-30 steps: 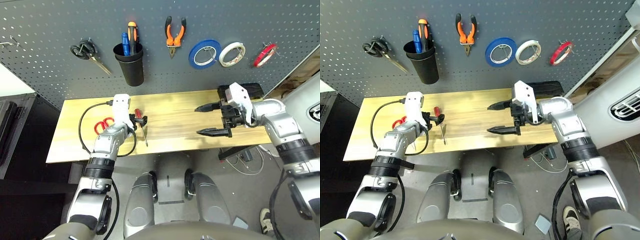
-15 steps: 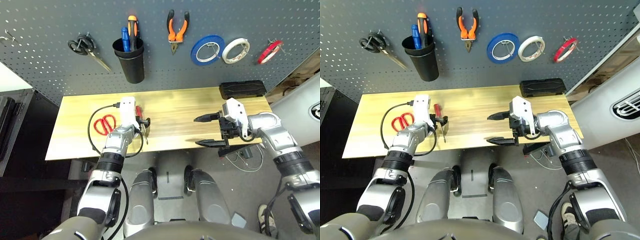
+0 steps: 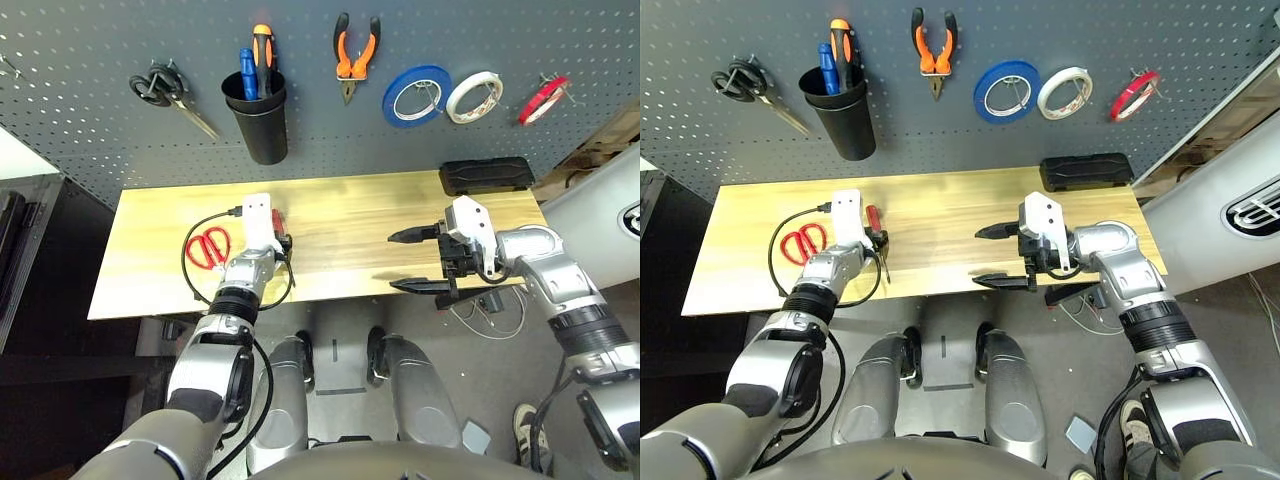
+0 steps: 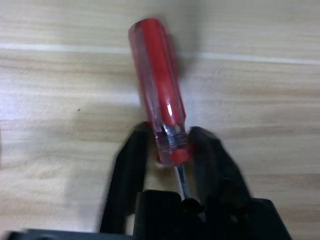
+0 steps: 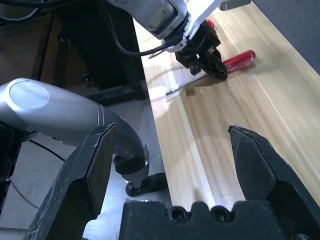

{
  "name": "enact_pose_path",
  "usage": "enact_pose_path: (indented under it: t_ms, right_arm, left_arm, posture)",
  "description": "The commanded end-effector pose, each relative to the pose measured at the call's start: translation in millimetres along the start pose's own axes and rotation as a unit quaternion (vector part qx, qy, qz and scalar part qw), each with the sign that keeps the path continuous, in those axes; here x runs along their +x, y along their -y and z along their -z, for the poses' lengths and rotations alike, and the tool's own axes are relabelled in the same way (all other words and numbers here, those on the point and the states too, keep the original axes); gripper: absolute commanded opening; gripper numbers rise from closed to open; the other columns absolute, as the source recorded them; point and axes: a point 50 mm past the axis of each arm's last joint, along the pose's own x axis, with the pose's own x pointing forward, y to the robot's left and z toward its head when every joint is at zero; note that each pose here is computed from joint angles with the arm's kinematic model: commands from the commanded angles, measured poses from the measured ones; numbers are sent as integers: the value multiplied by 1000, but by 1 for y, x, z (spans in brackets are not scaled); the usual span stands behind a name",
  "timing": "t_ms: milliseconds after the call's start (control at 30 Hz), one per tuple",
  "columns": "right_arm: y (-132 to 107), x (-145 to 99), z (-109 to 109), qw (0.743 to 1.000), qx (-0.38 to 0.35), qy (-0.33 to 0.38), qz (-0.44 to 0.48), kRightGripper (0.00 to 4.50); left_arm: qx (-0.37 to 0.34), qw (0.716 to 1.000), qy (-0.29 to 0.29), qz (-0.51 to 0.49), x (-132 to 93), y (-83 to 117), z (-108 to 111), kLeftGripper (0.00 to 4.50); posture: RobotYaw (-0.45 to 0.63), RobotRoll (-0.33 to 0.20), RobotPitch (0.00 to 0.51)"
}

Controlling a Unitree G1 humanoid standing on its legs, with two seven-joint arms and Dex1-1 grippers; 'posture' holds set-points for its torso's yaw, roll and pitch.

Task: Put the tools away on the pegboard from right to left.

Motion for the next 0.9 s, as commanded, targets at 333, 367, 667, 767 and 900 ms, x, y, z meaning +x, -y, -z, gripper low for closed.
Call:
enact_pose_path:
  t_ms: [333,367,667,767,900]
  right_arm:
    - [15,-16,2,1000,6,-7,25,4500]
    - [16,-17,2,1000,7,-7,25,4500]
    - [28,-24,-2,1000,-1,0,12,4500]
    - [30,-29,-5,1000,14,9,-9,4500]
    - [35,-36,-15,999,0,28,-20,4500]
  left_arm:
    - [12,999,35,31,-32,-9,-3,804]
    - [11,999,36,34,-37,-10,-3,804]
    - [23,997,63,39,-91,-12,-1,804]
    - [38,995,86,37,-105,-14,-8,804]
    - [67,991,111,35,-117,-16,-16,804]
  posture:
    - [-49,0,263]
    - [-42,0,258]
    - [16,0,222]
    - [39,0,210]
    - [62,0,189]
